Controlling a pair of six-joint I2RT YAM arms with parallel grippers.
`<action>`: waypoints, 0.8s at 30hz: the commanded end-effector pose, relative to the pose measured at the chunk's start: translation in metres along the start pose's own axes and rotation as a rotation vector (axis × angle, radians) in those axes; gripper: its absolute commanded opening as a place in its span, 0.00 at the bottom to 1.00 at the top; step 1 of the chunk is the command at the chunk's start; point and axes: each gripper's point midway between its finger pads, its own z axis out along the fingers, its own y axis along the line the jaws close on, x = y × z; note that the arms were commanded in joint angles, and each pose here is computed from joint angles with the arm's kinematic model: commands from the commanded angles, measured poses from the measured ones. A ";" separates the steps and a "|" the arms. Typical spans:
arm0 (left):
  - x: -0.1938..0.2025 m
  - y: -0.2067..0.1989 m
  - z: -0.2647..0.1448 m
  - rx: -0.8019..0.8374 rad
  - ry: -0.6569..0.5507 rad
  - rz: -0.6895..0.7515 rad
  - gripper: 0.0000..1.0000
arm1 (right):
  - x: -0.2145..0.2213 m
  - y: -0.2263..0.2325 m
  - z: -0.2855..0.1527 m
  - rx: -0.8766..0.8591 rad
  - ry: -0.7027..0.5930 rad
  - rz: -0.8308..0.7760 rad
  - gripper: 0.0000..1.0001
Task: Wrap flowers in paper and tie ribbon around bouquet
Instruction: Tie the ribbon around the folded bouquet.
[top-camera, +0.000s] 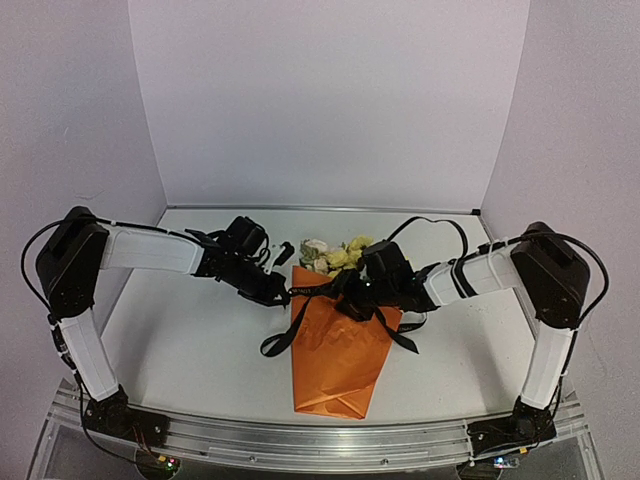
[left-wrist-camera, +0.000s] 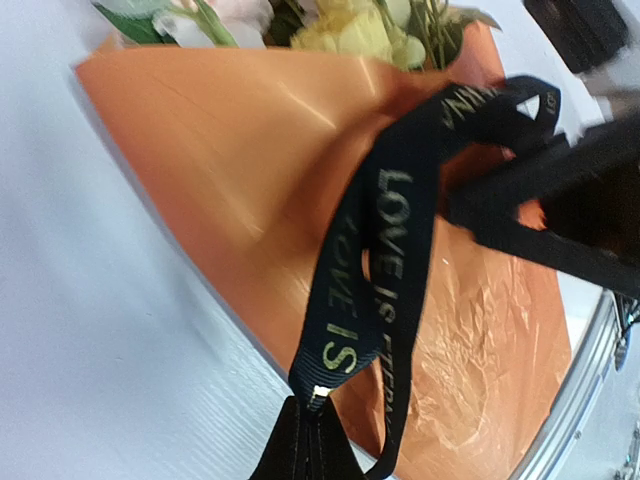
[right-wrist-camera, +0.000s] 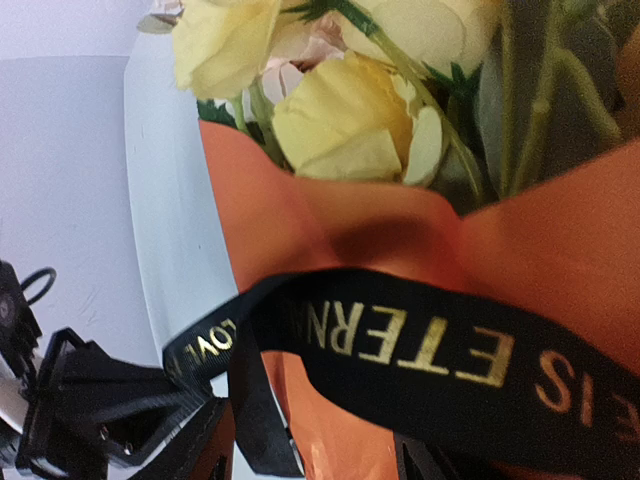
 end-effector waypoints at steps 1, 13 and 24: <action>-0.033 0.000 -0.025 -0.077 -0.113 0.006 0.00 | 0.014 0.003 -0.040 0.049 0.065 -0.091 0.67; -0.049 0.000 -0.045 -0.116 -0.201 0.010 0.00 | 0.040 -0.071 -0.127 0.352 0.157 -0.452 0.81; -0.058 -0.002 -0.051 -0.115 -0.237 -0.008 0.00 | 0.034 -0.095 -0.139 0.445 0.165 -0.910 0.68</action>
